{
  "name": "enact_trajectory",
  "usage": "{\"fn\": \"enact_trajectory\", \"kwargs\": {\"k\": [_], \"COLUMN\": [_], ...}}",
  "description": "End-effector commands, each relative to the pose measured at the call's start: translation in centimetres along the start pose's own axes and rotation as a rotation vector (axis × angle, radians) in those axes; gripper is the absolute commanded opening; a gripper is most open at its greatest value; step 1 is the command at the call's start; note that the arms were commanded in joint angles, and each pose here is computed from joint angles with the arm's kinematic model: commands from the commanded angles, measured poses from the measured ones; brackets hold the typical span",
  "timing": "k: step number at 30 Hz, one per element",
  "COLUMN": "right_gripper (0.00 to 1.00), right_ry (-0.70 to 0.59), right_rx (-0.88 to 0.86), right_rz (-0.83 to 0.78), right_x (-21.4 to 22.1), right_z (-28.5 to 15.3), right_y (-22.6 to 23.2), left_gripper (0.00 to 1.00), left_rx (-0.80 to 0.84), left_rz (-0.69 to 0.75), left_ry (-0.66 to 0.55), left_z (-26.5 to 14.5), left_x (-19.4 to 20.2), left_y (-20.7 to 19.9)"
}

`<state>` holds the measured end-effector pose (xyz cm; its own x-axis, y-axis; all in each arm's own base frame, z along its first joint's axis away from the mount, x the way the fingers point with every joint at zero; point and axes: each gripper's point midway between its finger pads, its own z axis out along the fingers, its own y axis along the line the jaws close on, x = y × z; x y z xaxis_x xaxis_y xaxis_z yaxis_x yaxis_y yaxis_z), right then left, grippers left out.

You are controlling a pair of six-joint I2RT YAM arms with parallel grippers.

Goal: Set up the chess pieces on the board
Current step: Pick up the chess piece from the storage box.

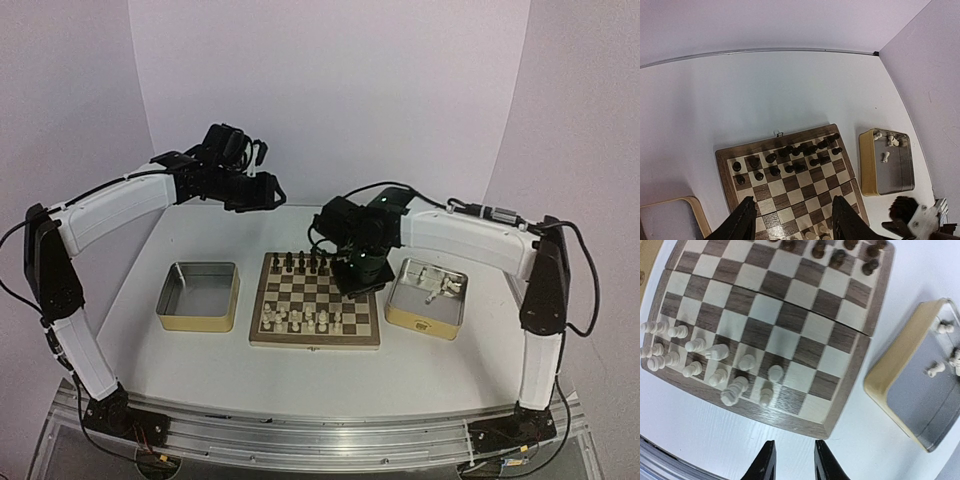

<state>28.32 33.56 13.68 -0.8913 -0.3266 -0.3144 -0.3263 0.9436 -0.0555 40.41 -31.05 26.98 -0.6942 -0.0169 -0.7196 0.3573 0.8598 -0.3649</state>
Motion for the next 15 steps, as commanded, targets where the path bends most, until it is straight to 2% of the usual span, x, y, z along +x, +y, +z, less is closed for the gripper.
{"fn": "enact_trajectory", "kwargs": {"k": [1, 7, 10, 15], "right_gripper": [0.26, 0.28, 0.29, 0.30], "right_ry": [-0.036, -0.010, 0.038, 0.070], "right_rx": [0.109, 0.110, 0.088, 0.097], "right_rz": [0.201, 0.446, 0.529, 0.605], "right_x": [-1.2, -1.3, -0.9, -0.9], "right_z": [-2.0, 1.0, 3.8, 7.5], "right_y": [-9.3, -17.9, -19.8, -21.4], "left_gripper": [0.50, 0.50, 0.50, 0.50], "left_rx": [0.114, 0.212, 0.261, 0.306], "left_rz": [-0.008, 0.025, 0.048, 0.049], "left_ry": [-0.004, 0.029, 0.061, 0.067], "left_z": [0.9, 2.3, 3.6, 4.7], "left_x": [-1.1, -0.4, 0.8, 0.8], "left_y": [-2.4, -6.9, -9.9, -12.4]}}
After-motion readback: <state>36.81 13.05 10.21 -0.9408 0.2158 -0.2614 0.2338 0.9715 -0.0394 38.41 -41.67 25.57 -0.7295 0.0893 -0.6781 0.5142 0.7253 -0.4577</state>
